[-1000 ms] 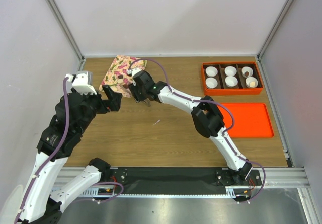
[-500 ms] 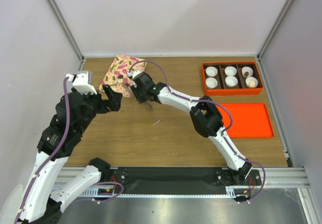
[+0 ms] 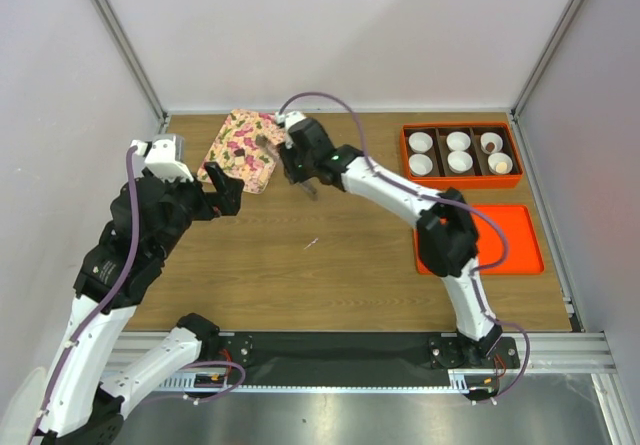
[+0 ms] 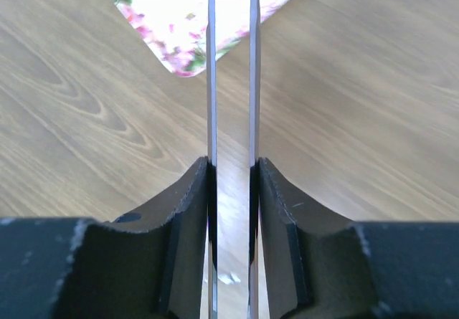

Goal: Pack the chocolate

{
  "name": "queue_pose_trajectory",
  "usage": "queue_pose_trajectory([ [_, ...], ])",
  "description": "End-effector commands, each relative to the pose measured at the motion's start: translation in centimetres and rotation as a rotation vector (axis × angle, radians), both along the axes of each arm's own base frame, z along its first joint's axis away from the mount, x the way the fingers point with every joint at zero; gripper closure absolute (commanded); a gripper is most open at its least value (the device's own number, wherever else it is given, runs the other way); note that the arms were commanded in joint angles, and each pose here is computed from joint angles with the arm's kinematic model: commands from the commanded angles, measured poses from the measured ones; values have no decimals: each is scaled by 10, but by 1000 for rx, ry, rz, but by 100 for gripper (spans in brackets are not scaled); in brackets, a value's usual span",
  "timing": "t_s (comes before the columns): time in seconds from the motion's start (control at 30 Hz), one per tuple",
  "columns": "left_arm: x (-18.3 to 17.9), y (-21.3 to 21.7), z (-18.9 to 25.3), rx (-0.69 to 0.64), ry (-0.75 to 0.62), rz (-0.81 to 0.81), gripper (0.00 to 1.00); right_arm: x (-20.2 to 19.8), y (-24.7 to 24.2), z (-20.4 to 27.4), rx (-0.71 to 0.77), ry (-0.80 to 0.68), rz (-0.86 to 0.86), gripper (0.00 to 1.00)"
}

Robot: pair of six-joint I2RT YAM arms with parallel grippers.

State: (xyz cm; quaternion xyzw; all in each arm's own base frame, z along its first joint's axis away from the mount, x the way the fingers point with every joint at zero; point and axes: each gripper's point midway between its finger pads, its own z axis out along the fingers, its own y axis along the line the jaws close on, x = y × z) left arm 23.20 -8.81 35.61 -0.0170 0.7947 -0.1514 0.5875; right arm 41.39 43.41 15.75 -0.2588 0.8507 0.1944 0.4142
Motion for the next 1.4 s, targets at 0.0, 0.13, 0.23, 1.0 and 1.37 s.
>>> queue_pose_trajectory([
  [0.0,1,1,15,0,-35,-4,0,10,-59,64,61,-79,-106,67],
  [0.13,3,-3,10,-5,-28,-18,0,16,-149,70,39,-72,-270,66],
  [0.23,5,-10,4,-13,-14,-43,0,11,-210,73,16,-51,-369,66],
  [1.0,14,-22,-11,-20,28,-76,0,50,-477,14,25,167,-919,66],
  [1.37,15,-22,-14,-18,27,-72,0,61,-470,14,81,154,-880,66],
])
